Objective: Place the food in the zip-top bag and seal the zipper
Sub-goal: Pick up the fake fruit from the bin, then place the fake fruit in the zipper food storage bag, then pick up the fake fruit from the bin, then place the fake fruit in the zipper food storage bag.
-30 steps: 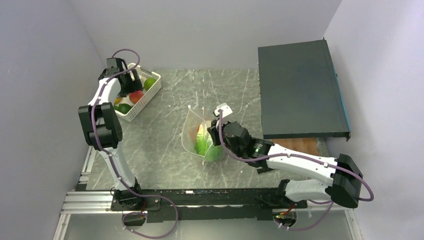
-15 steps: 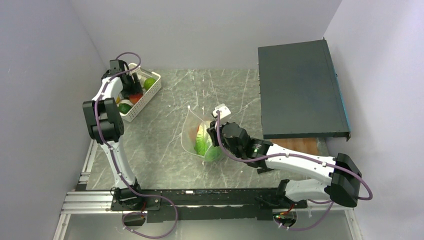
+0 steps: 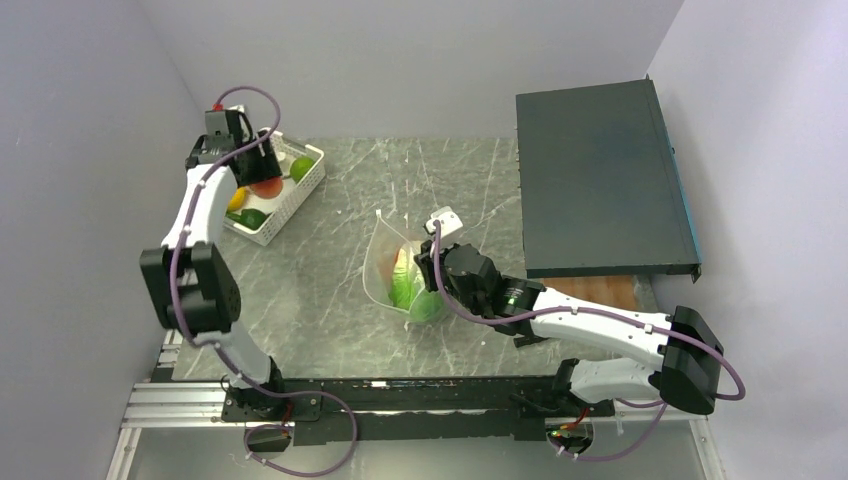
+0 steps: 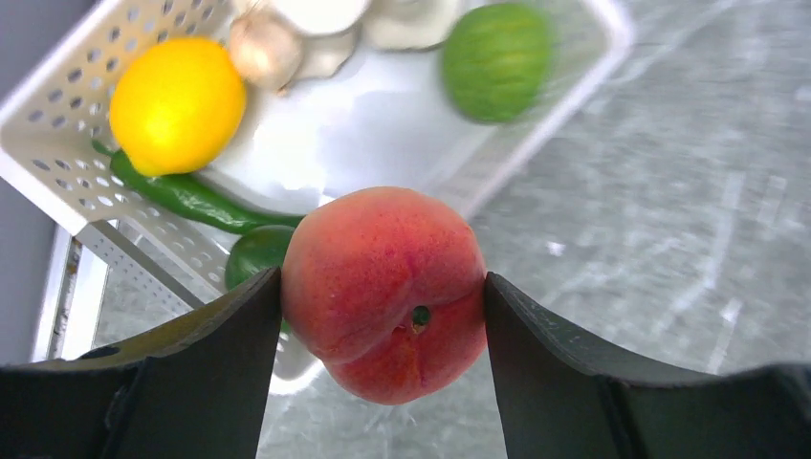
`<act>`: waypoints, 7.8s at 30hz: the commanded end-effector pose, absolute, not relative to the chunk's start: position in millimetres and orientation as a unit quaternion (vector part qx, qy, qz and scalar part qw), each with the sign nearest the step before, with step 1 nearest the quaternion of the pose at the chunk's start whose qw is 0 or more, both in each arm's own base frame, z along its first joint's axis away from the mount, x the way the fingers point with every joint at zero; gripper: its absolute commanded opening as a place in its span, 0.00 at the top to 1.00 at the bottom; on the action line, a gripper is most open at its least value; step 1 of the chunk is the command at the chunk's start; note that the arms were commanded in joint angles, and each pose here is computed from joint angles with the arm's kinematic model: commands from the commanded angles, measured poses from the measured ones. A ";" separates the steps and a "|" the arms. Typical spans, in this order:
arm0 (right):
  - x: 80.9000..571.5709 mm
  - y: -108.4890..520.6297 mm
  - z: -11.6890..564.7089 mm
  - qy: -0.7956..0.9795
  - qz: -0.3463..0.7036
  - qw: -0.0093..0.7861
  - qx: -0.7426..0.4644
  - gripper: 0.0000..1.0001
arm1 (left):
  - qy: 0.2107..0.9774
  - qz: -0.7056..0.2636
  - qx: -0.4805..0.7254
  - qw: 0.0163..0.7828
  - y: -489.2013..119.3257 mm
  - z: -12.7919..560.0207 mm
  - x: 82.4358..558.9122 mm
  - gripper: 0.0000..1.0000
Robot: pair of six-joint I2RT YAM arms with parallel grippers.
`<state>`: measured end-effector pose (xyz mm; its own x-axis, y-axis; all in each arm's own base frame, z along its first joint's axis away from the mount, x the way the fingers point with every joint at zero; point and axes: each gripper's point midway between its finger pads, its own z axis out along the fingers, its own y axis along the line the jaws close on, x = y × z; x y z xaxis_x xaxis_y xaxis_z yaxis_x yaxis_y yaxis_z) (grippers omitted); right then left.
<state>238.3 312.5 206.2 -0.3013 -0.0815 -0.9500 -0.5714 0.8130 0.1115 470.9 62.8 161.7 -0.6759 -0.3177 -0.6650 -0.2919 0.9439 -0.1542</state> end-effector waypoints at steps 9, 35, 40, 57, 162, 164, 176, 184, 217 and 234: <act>238.7 308.6 235.0 0.752 0.243 0.582 -0.189 1.00 | 0.847 -0.213 -0.018 0.486 -99.4 289.4 330.1 0.68; 216.2 288.9 277.4 0.696 0.322 0.620 -0.165 1.00 | 0.808 -0.453 0.137 0.352 -263.1 284.5 183.9 0.71; 215.0 289.4 278.0 0.696 0.326 0.618 -0.166 1.00 | 0.828 -0.436 0.136 0.323 -267.9 264.7 181.6 0.65; 216.1 294.4 271.9 0.703 0.323 0.610 -0.171 1.00 | 0.824 -0.433 0.187 0.313 -282.6 262.5 168.6 0.20; 221.6 312.7 246.7 0.724 0.307 0.585 -0.196 1.00 | 0.963 0.115 -0.168 0.178 80.6 81.2 411.5 0.43; 221.4 312.8 246.8 0.724 0.308 0.585 -0.196 1.00 | 0.959 0.135 -0.164 0.187 82.9 88.8 411.0 0.48; 222.1 312.6 245.5 0.725 0.306 0.585 -0.196 1.00 | 0.917 0.192 -0.162 0.310 83.1 160.2 409.2 0.79; 223.9 310.4 245.5 0.727 0.297 0.588 -0.196 1.00 | 0.883 0.190 -0.154 0.401 58.4 221.5 388.7 0.96; 219.9 309.6 250.2 0.722 0.311 0.587 -0.193 1.00 | 0.817 -0.383 -0.008 0.430 -203.2 325.1 192.6 1.00; 224.3 299.6 256.7 0.714 0.324 0.605 -0.139 1.00 | 0.833 -0.351 -0.188 0.383 -229.9 261.9 178.9 1.00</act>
<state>222.5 301.5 231.3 -0.2732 0.0867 -0.9581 -0.5965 0.7661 0.2394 165.3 -246.0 256.3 -0.7423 -0.4032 -0.5353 0.1178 0.7079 -0.6965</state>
